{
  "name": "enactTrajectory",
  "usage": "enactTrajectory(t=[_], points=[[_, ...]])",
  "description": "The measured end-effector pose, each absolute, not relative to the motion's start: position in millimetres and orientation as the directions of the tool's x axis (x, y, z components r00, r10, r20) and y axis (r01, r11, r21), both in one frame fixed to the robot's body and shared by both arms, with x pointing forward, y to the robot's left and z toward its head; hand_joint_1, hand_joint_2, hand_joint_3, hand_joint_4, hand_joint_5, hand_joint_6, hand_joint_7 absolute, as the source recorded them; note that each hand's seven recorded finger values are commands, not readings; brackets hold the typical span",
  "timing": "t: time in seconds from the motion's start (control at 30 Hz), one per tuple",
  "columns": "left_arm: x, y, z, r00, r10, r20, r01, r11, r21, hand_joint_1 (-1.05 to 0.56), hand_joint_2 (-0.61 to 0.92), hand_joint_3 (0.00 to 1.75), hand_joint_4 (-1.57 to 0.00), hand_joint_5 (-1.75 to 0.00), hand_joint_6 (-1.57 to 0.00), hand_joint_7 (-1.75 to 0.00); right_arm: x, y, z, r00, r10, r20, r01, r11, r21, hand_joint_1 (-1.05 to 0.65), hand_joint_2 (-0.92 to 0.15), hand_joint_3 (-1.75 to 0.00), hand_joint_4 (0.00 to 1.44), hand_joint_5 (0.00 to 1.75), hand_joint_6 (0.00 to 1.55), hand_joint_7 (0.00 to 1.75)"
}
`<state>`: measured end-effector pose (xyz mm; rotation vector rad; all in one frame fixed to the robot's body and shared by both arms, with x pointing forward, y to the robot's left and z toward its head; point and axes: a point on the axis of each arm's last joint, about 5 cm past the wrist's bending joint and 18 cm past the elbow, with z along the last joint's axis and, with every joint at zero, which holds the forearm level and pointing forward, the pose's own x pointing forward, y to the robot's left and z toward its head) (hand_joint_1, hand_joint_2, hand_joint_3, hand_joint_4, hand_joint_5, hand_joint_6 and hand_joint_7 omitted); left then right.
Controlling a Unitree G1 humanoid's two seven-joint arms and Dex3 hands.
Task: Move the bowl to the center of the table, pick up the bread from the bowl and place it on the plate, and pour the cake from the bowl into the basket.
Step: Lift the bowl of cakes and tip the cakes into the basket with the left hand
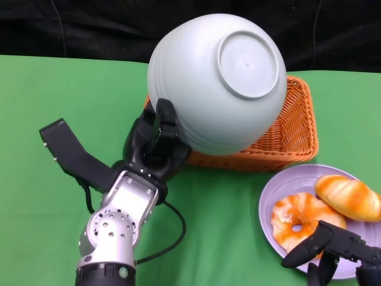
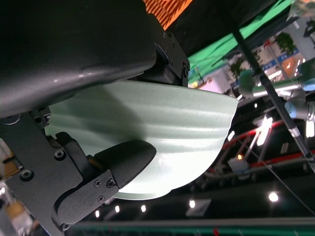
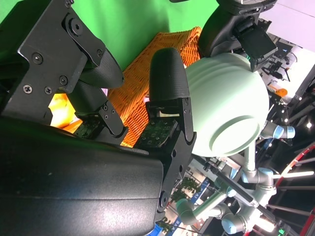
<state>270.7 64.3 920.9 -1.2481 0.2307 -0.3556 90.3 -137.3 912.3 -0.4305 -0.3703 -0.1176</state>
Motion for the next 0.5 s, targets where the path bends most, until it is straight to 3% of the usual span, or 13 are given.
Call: enactTrajectory(t=[0.3, 0.5], points=[[272.2, 64.0, 906.7, 0.915, -0.401, 0.046, 0.153, 0.239, -0.959, -0.27, 0.28, 1.71, -1.06, -1.75, -0.85, -1.75, 90.4, -137.3, 911.5, 0.929, -0.026, 0.37, 0.179, 0.904, -0.388, 0.19, -0.11, -1.66, 0.98, 1.68, 0.93, 1.22], [279.0, 63.4, 914.4, 0.921, -0.379, 0.085, 0.211, 0.305, -0.929, -0.23, 0.26, 1.68, -1.05, -1.75, -0.85, -1.75, 90.4, -137.2, 911.3, 0.929, -0.024, 0.369, 0.178, 0.904, -0.388, 0.2, -0.12, -1.67, 0.99, 1.69, 0.94, 1.21]])
